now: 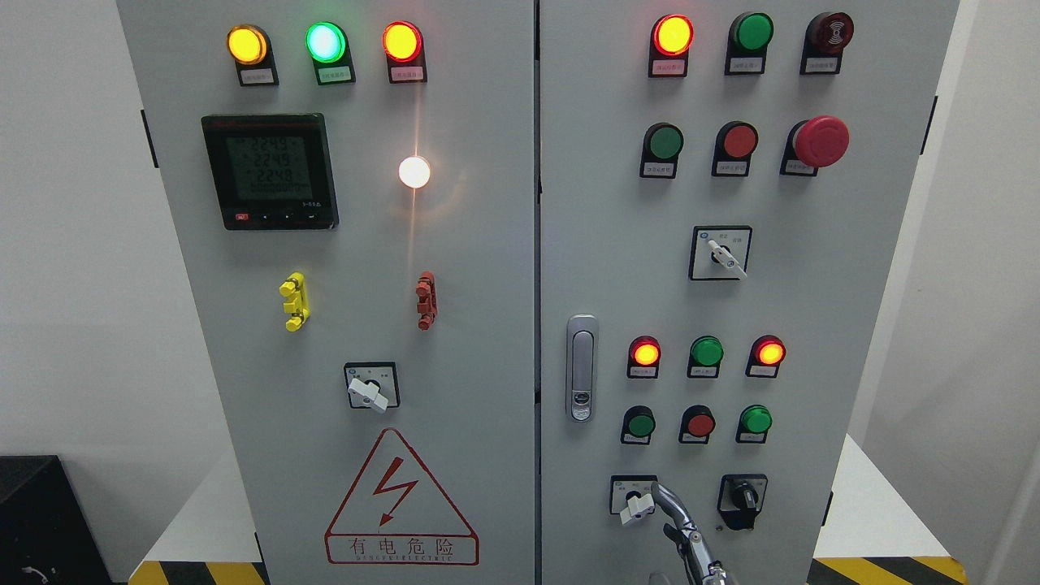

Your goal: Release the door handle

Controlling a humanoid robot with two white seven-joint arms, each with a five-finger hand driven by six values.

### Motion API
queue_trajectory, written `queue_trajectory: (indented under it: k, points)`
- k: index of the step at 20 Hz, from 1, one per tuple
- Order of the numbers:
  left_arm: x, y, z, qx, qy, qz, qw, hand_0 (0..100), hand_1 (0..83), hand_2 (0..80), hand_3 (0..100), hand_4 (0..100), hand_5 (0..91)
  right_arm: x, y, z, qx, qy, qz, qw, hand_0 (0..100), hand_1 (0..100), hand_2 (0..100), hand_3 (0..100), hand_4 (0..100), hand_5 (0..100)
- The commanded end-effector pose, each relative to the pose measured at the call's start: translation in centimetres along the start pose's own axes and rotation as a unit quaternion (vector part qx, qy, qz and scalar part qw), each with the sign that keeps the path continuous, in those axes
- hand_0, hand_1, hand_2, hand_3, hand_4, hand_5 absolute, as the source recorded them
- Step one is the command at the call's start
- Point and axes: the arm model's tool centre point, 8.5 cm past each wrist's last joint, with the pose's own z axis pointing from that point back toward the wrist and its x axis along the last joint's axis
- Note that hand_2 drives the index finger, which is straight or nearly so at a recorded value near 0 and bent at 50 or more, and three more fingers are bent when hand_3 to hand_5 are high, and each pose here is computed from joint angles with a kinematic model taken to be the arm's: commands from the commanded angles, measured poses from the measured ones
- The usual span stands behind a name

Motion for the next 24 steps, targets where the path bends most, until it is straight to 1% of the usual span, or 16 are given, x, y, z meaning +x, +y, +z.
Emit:
queue_trajectory:
  k: [1, 12, 13, 14, 15, 17, 18, 19, 20, 21, 22, 24]
  points:
    - [0.7, 0.1, 0.0, 0.002, 0.002, -0.002, 1.000, 12, 55.6, 0.0, 0, 0, 0.0, 0.0, -0.2, 0.0, -0.003, 0.000, 0.001, 1.000, 41, 8, 0, 0, 0, 0]
    - [0.7, 0.1, 0.0, 0.002, 0.002, -0.002, 1.000, 12, 55.6, 0.0, 0, 0, 0.0, 0.2, -0.2, -0.1, -0.002, -0.003, 0.002, 1.000, 41, 9, 0, 0, 0, 0]
    - [0.7, 0.1, 0.0, 0.002, 0.002, -0.002, 1.000, 12, 55.6, 0.0, 0, 0, 0.0, 0.2, -0.3, -0.1, -0.004, -0.002, 0.003, 1.000, 41, 9, 0, 2, 4, 0]
    - [0.7, 0.1, 0.0, 0.002, 0.002, -0.002, 1.000, 12, 55.6, 0.0, 0, 0, 0.0, 0.2, -0.3, -0.3, -0.004, 0.000, 0.003, 1.000, 40, 10, 0, 6, 12, 3]
    - [0.8, 0.1, 0.0, 0.002, 0.001, -0.002, 1.000, 12, 55.6, 0.0, 0, 0, 0.0, 0.3, -0.4, -0.5, -0.005, 0.000, 0.003, 1.000, 40, 12, 0, 15, 20, 11]
    - [0.7, 0.1, 0.0, 0.002, 0.002, -0.002, 1.000, 12, 55.6, 0.0, 0, 0, 0.0, 0.4, -0.5, -0.8, -0.005, 0.000, 0.005, 1.000, 39, 14, 0, 28, 38, 25]
    - [0.7, 0.1, 0.0, 0.002, 0.002, -0.002, 1.000, 12, 55.6, 0.0, 0, 0, 0.0, 0.5, -0.5, -0.9, -0.005, -0.002, 0.006, 1.000, 39, 15, 0, 37, 47, 36]
    - [0.7, 0.1, 0.0, 0.002, 0.002, -0.002, 1.000, 12, 55.6, 0.0, 0, 0, 0.0, 0.6, -0.5, -1.1, -0.005, -0.003, 0.007, 1.000, 38, 17, 0, 43, 53, 46]
    - [0.7, 0.1, 0.0, 0.002, 0.002, -0.002, 1.000, 12, 55.6, 0.0, 0, 0, 0.0, 0.6, -0.5, -1.2, -0.005, -0.006, 0.009, 1.000, 38, 18, 0, 51, 62, 59]
    - [0.7, 0.1, 0.0, 0.002, 0.002, -0.002, 1.000, 12, 55.6, 0.0, 0, 0, 0.0, 0.7, -0.5, -1.3, -0.007, -0.006, 0.010, 1.000, 38, 20, 0, 57, 68, 66]
    - [0.7, 0.1, 0.0, 0.002, 0.002, -0.002, 1.000, 12, 55.6, 0.0, 0, 0, 0.0, 0.8, -0.6, -1.6, -0.011, -0.009, 0.013, 1.000, 38, 20, 0, 61, 71, 70]
    - [0.8, 0.1, 0.0, 0.002, 0.001, -0.002, 1.000, 12, 55.6, 0.0, 0, 0, 0.0, 0.9, -0.8, -2.2, -0.019, -0.004, 0.014, 1.000, 39, 22, 0, 72, 80, 81]
